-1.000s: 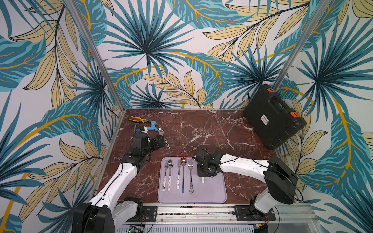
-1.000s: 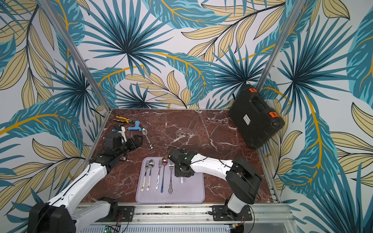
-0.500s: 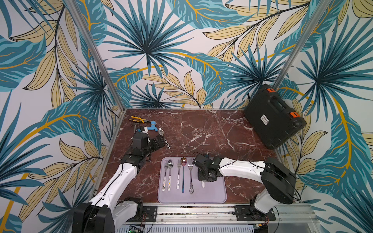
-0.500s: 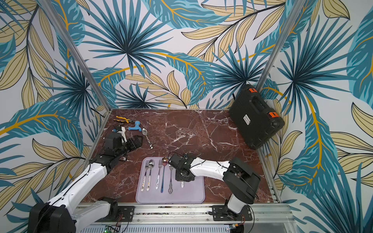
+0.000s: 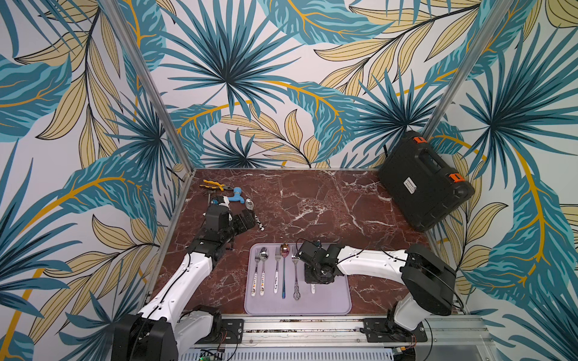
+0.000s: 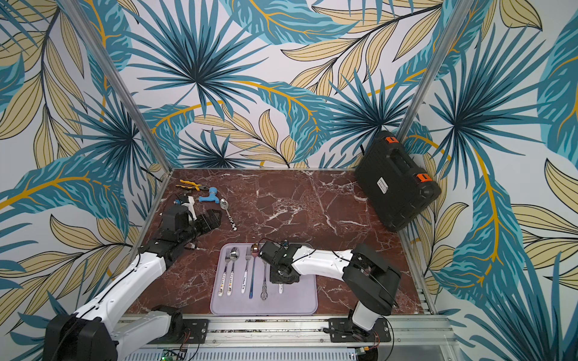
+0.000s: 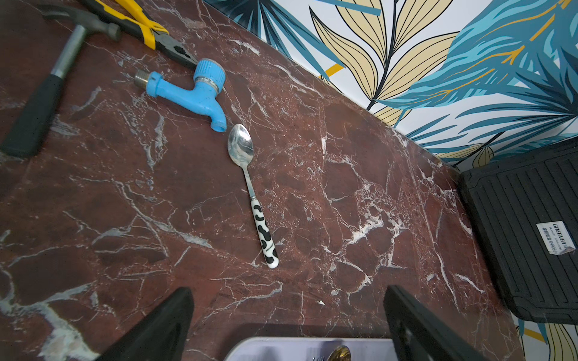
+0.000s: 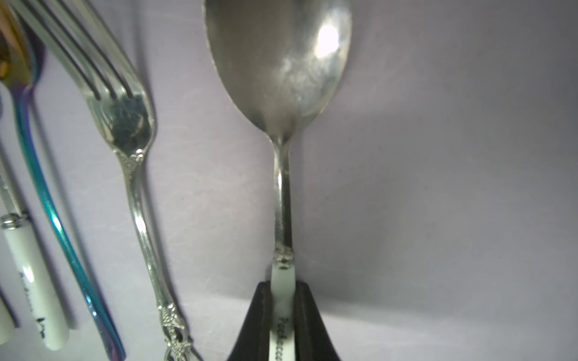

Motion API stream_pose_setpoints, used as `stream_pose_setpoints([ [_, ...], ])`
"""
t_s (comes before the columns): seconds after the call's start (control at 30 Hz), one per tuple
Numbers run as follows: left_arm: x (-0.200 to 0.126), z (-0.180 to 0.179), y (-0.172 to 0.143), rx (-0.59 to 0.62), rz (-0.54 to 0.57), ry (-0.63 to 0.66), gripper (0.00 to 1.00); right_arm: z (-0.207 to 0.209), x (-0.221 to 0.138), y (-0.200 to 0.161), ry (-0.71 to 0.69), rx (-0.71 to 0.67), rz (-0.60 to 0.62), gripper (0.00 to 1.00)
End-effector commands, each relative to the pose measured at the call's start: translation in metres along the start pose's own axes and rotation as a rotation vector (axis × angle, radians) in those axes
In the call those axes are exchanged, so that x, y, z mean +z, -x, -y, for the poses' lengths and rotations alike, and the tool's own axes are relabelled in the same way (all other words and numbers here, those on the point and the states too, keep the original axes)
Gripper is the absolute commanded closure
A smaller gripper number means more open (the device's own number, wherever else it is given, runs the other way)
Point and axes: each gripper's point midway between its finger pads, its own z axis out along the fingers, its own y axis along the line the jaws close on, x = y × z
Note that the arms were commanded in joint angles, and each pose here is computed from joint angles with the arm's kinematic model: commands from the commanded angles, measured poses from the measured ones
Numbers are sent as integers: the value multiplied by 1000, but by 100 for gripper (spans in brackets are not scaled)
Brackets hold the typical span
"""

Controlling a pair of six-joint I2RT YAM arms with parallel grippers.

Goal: Set the spoon and fork side by side
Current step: Place the spoon on the tray.

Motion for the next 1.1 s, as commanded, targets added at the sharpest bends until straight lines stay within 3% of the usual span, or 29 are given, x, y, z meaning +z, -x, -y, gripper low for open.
stream_pose_setpoints([
  [0.0,3,-5,-4,-3,-6,4,0,-10,8,-6,10,-7,-23,100],
  [0.57,2,-6,-5,-1,-6,8,0,-20,14,-9,18,-3,-41,100],
  [1.07,2,-6,-4,0,-6,8,0,-8,15,-11,-45,22,-40,79],
])
